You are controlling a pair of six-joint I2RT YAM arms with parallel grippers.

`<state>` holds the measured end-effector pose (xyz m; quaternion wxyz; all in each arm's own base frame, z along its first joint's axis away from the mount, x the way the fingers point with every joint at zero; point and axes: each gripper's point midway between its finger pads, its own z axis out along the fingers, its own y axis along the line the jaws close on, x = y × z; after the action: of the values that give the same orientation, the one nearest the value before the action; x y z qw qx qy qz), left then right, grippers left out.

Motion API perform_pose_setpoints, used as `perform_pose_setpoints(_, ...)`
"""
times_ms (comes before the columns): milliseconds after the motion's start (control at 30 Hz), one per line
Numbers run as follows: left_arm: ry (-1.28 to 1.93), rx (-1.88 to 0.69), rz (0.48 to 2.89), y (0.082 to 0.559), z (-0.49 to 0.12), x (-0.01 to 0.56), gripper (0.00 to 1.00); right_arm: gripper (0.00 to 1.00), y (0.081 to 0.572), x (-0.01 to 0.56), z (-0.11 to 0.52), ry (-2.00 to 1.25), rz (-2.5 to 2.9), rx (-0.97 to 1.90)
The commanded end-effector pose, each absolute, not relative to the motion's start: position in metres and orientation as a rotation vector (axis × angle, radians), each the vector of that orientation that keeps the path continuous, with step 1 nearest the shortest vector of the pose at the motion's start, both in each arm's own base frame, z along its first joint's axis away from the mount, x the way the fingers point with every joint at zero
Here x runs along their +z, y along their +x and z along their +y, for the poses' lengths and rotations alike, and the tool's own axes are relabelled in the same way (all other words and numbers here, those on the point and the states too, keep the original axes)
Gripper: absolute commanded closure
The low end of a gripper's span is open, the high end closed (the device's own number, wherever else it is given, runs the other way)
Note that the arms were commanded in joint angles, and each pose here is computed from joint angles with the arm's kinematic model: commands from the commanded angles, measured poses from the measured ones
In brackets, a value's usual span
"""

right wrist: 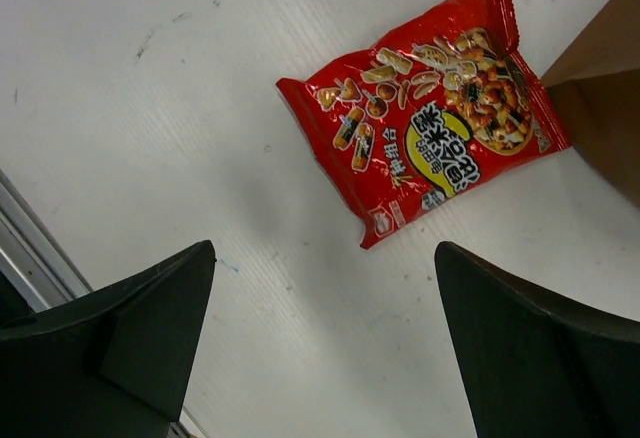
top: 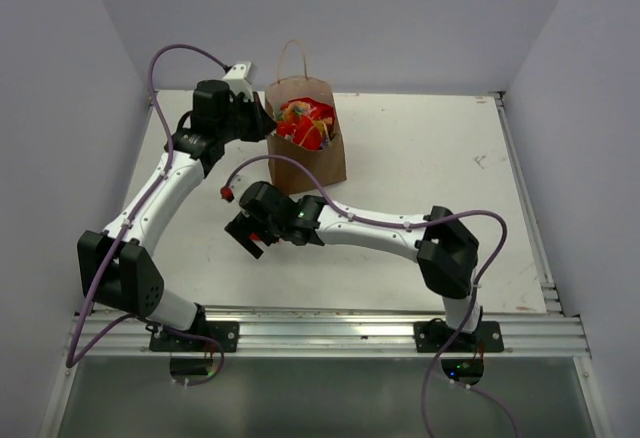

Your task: Place the snacks into the paper bag

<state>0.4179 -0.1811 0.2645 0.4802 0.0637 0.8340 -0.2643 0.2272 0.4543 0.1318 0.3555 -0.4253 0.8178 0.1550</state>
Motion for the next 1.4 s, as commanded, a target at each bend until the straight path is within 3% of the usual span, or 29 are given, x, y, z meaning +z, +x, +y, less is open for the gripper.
perform_pose_setpoints(0,0.186,-0.644,2.015,0.417,-0.182,0.274,1.0,0.04,0.241,0.138,0.48,-1.021,2.037,0.471)
perform_pose_setpoints(433,0.197,-0.635,2.02,0.413,-0.18,0.274,1.0,0.04,0.291,0.041,0.479,-0.922,2.218,0.417)
perform_pose_setpoints(533,0.198,-0.632,2.025,0.414,-0.18,0.272,1.0,0.1,0.301,0.027,0.47,-0.888,2.272,0.412)
perform_pose_setpoints(567,0.2,-0.631,2.025,0.414,-0.18,0.272,1.0,0.43,0.304,0.025,0.466,-0.879,2.282,0.4)
perform_pose_setpoints(600,0.2,-0.63,2.028,0.414,-0.18,0.271,1.0,0.61,0.304,0.023,0.462,-0.886,2.293,0.38)
perform_pose_setpoints(633,0.199,-0.629,2.028,0.414,-0.179,0.27,1.0,0.86,0.303,0.026,0.458,-0.892,2.296,0.368)
perform_pose_setpoints(667,0.199,-0.629,2.028,0.414,-0.179,0.27,1.0,1.0,0.302,0.029,0.456,-0.9,2.297,0.359)
perform_pose_setpoints(833,0.197,-0.626,2.024,0.416,-0.18,0.271,1.0,1.0,0.285,0.096,0.434,-0.923,2.236,0.389)
perform_pose_setpoints(1033,0.193,-0.619,2.018,0.419,-0.179,0.273,1.0,1.0,0.257,0.328,0.394,-0.777,1.943,0.526)
perform_pose_setpoints(1133,0.191,-0.611,2.018,0.419,-0.178,0.273,1.0,1.0,0.263,0.399,0.364,-0.708,1.83,0.451)
perform_pose_setpoints(1300,0.196,-0.586,2.019,0.419,-0.175,0.274,1.0,1.0,0.312,0.432,0.347,-0.66,1.709,0.31)
perform_pose_setpoints(1367,0.196,-0.579,2.018,0.418,-0.173,0.275,1.0,1.0,0.343,0.417,0.349,-0.65,1.722,0.298)
